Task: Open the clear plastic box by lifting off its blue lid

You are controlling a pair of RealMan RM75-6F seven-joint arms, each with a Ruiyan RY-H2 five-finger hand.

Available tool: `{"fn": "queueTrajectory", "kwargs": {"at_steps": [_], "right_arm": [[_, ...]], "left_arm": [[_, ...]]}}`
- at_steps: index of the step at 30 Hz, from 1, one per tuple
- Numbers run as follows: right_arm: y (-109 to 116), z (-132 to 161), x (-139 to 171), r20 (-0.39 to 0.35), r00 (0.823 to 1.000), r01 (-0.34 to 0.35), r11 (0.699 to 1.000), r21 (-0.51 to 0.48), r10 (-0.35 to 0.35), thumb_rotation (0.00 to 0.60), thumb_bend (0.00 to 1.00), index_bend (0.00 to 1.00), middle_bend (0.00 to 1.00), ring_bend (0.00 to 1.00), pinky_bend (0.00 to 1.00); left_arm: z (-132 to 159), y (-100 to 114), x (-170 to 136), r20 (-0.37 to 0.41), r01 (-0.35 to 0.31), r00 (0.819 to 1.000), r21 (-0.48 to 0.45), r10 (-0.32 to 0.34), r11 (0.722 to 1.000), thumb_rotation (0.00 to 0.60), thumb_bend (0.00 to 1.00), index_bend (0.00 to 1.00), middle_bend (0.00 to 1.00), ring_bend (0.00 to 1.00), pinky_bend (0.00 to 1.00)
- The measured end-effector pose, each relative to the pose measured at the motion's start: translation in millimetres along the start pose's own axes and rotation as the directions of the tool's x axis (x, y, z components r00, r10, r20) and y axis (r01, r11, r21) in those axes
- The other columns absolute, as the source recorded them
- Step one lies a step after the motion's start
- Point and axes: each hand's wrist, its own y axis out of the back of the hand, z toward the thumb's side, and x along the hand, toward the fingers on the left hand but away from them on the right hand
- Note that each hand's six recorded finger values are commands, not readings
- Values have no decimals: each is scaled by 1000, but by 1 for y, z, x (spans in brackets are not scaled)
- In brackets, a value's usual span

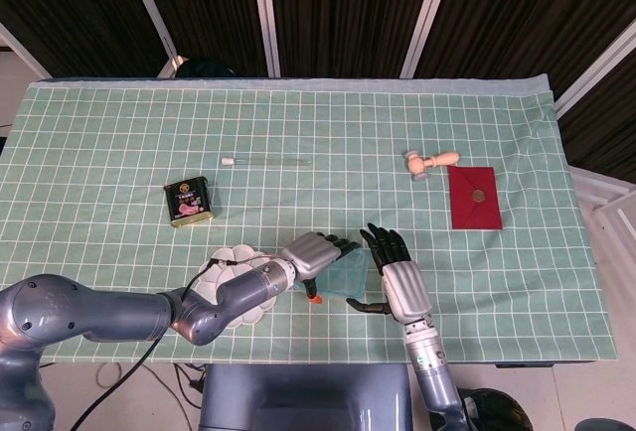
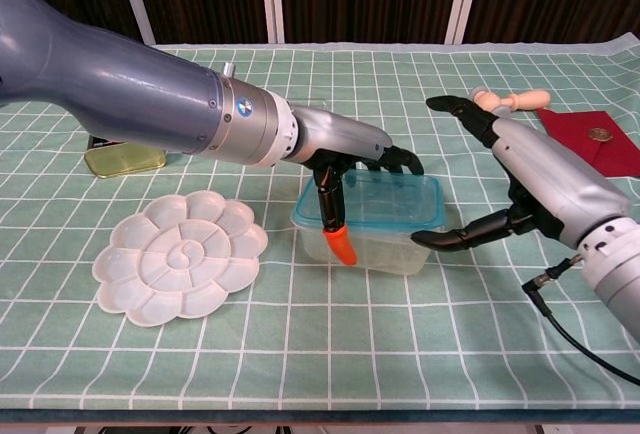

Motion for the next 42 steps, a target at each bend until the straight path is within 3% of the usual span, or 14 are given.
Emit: {"fn": "queueTrajectory", "kwargs": {"at_steps": [26, 42], "right_arm": [[3, 12, -13, -10, 1000, 19, 1000, -10, -19, 600, 281, 0, 0, 0, 0], [-2, 9, -13, 0, 1000, -17, 1000, 22, 17, 600, 280, 6, 0, 0, 0]], "left_arm": [[6, -1, 2, 12, 8, 1000, 53, -8, 999, 600, 0, 44, 76, 98, 254], [9, 0, 3, 16, -2, 1000, 60, 1, 998, 600, 0, 43, 76, 98, 257]]}}
